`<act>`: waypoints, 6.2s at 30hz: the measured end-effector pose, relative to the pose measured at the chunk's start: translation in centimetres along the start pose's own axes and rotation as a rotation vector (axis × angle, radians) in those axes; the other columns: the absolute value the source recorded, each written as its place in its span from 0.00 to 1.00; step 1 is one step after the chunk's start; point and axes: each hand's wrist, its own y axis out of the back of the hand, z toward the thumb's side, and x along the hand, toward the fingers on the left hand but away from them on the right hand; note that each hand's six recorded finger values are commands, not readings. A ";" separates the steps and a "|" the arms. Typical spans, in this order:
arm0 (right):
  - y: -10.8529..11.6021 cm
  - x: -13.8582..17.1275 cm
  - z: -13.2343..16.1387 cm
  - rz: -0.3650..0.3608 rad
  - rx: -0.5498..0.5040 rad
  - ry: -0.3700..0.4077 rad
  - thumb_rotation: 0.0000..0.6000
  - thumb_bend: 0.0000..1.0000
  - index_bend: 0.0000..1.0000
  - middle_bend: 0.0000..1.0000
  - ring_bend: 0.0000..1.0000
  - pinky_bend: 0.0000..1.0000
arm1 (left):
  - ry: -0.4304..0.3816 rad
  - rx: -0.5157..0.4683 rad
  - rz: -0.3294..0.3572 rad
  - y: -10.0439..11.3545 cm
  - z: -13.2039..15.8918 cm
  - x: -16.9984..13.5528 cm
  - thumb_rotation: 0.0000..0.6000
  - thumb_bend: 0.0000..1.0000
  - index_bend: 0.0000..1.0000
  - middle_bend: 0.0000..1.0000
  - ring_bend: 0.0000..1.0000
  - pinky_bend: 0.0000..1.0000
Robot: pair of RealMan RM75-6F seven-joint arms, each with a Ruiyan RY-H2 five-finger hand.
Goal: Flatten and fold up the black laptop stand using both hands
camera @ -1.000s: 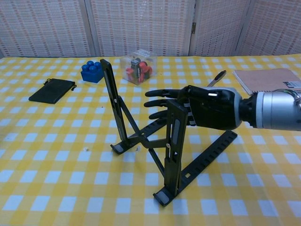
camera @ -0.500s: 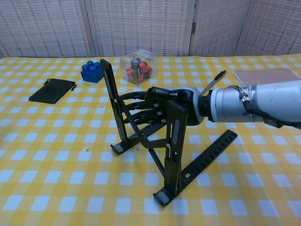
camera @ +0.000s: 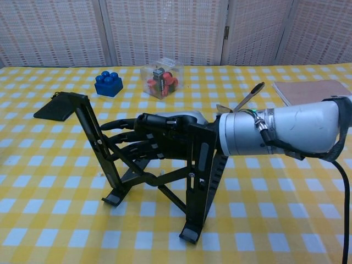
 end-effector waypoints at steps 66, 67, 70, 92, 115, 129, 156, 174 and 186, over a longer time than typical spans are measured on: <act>6.1 20.1 -0.3 -0.481 0.174 0.110 0.37 0.78 0.00 0.09 0.12 0.00 | -0.372 -0.396 -0.499 -13.0 14.3 7.9 1.00 0.39 0.51 0.32 0.19 0.06; 6.1 20.2 -0.3 -0.482 0.175 0.111 0.37 0.78 0.00 0.09 0.12 0.00 | -0.371 -0.396 -0.499 -13.0 14.3 7.9 1.00 0.39 0.52 0.32 0.19 0.06; 6.3 20.3 -0.4 -0.486 0.171 0.112 0.37 0.78 0.00 0.09 0.12 0.00 | -0.369 -0.393 -0.496 -13.1 14.3 7.9 1.00 0.40 0.54 0.32 0.19 0.06; 6.6 20.5 -0.8 -0.489 0.159 0.101 0.37 0.78 0.00 0.09 0.12 0.00 | -0.376 -0.392 -0.508 -13.3 14.7 7.6 1.00 0.47 0.58 0.32 0.20 0.06; 5.4 19.6 -1.8 -0.411 0.344 0.009 0.41 0.78 0.00 0.05 0.11 0.00 | -0.341 -0.420 -0.501 -12.9 13.8 5.3 1.00 0.54 0.43 0.34 0.19 0.05; 2.1 17.7 -3.3 -0.298 0.693 -0.132 0.44 0.53 0.00 0.01 0.07 0.00 | -0.337 -0.395 -0.480 -11.2 13.5 4.6 1.00 0.49 0.18 0.23 0.06 0.00; -3.0 9.5 -1.3 -0.249 0.883 -0.147 0.81 0.52 0.00 0.00 0.03 0.00 | -0.333 -0.359 -0.405 -7.9 12.3 3.8 1.00 0.47 0.12 0.17 0.00 0.00; -4.5 13.8 -0.3 -0.227 0.890 -0.172 0.82 0.52 0.00 0.00 0.06 0.00 | -0.330 -0.355 -0.420 -8.2 12.0 3.8 1.00 0.47 0.12 0.17 0.00 0.00; -5.3 14.6 1.0 -0.208 0.908 -0.131 0.82 0.52 0.00 0.00 0.05 0.00 | -0.329 -0.348 -0.424 -8.1 12.1 3.9 1.00 0.47 0.12 0.17 0.00 0.00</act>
